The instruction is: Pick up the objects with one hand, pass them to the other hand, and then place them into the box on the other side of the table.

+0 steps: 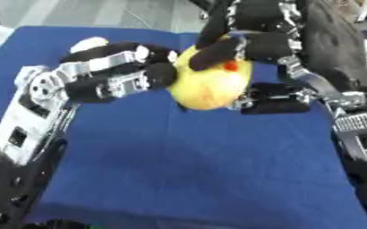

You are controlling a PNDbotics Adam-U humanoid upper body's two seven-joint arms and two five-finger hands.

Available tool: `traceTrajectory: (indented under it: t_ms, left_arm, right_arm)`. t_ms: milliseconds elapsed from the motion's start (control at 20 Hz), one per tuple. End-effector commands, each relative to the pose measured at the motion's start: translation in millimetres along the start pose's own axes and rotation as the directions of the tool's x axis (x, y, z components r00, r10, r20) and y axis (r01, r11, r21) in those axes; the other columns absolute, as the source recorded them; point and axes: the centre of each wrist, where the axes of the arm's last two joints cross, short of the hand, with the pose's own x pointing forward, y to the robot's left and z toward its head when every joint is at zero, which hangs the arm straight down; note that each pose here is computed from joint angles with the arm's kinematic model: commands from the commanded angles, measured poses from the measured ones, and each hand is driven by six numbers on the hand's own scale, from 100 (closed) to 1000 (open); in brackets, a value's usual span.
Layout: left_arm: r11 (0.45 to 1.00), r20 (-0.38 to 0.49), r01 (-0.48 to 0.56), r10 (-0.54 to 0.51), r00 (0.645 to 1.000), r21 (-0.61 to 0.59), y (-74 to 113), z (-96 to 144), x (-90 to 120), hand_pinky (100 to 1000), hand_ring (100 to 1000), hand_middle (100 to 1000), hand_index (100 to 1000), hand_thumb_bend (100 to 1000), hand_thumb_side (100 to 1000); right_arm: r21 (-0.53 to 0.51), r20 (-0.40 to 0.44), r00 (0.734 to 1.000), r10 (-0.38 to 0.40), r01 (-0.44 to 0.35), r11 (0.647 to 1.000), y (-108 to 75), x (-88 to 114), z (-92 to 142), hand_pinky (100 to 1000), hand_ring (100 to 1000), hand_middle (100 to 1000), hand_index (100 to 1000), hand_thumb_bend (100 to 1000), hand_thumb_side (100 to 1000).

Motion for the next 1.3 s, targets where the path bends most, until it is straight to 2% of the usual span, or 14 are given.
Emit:
traceTrajectory:
  t_ms: [50,150,200,300,400,600,750,800,900,950,1000,1100,1250,1300]
  left_arm:
    - [0.999,0.034,-0.012,0.011,0.999,0.032,7.7,3.2,2.6,853,698,717,897,443,1000]
    - [0.996,0.077,-0.069,0.065,0.995,0.056,10.3,2.4,0.6,873,738,752,909,544,1000]
    - [0.992,0.108,-0.107,0.100,0.989,0.069,11.9,1.8,-0.1,888,761,773,918,637,1000]
    - [0.975,0.183,-0.196,0.175,0.967,0.107,16.0,1.5,-1.1,898,780,791,921,703,1000]
    - [0.946,0.251,-0.273,0.225,0.941,0.176,21.4,3.9,-1.2,897,782,794,920,729,1000]
    - [0.858,0.299,-0.347,0.242,0.923,0.379,31.0,20.2,-4.1,879,760,771,897,657,1000]
    - [0.791,0.281,-0.341,0.222,0.934,0.507,31.8,41.8,-8.1,874,749,758,887,576,1000]
    - [0.774,0.269,-0.331,0.214,0.939,0.540,30.6,49.5,-9.3,872,743,753,883,553,1000]
    - [0.749,0.244,-0.307,0.198,0.949,0.587,26.4,62.7,-10.7,871,740,750,880,524,1000]
    - [0.740,0.222,-0.288,0.190,0.956,0.607,23.8,69.2,-11.4,870,736,744,876,456,1000]
    - [0.733,0.208,-0.270,0.177,0.962,0.624,20.7,75.1,-11.2,870,734,741,874,435,1000]
    - [0.723,0.183,-0.235,0.151,0.971,0.650,13.7,85.7,-11.0,868,730,736,867,392,1000]
    - [0.702,0.149,-0.193,0.124,0.981,0.686,5.2,97.6,-11.0,867,727,733,865,385,1000]
    - [0.693,0.144,-0.185,0.117,0.983,0.697,2.8,100.6,-11.1,867,727,732,865,379,1000]
  right_arm:
    - [-0.015,0.006,1.000,0.027,-0.027,1.000,-6.0,-3.8,-1.3,598,543,247,336,100,100]
    - [-0.019,0.003,1.000,0.027,-0.027,0.999,-5.3,-4.2,-0.7,598,543,247,336,100,100]
    - [-0.023,0.002,1.000,0.027,-0.027,0.999,-5.1,-4.5,-0.5,597,543,245,338,100,100]
    - [-0.038,-0.002,1.000,0.027,-0.027,0.999,-5.5,-4.8,-0.1,597,543,237,339,100,100]
    - [-0.065,-0.012,1.000,0.027,-0.027,0.998,-7.3,-5.8,0.5,602,544,213,338,100,100]
    - [-0.132,-0.100,0.995,-0.016,0.003,0.991,-18.5,-14.8,11.0,640,556,122,325,100,100]
    - [-0.156,-0.260,0.965,-0.018,-0.023,0.988,-44.5,-31.2,36.6,676,569,102,313,100,123]
    - [-0.149,-0.332,0.943,-0.017,-0.035,0.988,-52.3,-38.6,49.4,700,577,100,307,100,314]
    - [-0.118,-0.480,0.877,-0.009,-0.055,0.992,-64.6,-55.9,78.6,722,585,100,303,100,411]
    - [-0.091,-0.563,0.826,-0.002,-0.059,0.994,-68.9,-66.2,96.8,757,597,100,303,100,451]
    - [-0.058,-0.644,0.765,0.012,-0.065,0.996,-73.7,-77.8,116.9,771,601,100,302,100,447]
    - [0.011,-0.778,0.625,0.057,-0.077,0.997,-82.7,-99.5,159.3,795,609,100,305,100,434]
    - [0.095,-0.917,0.378,0.123,-0.092,0.991,-88.5,-118.7,223.5,836,622,100,301,100,422]
    - [0.114,-0.949,0.283,0.137,-0.097,0.989,-88.9,-121.0,244.1,844,624,100,300,100,420]
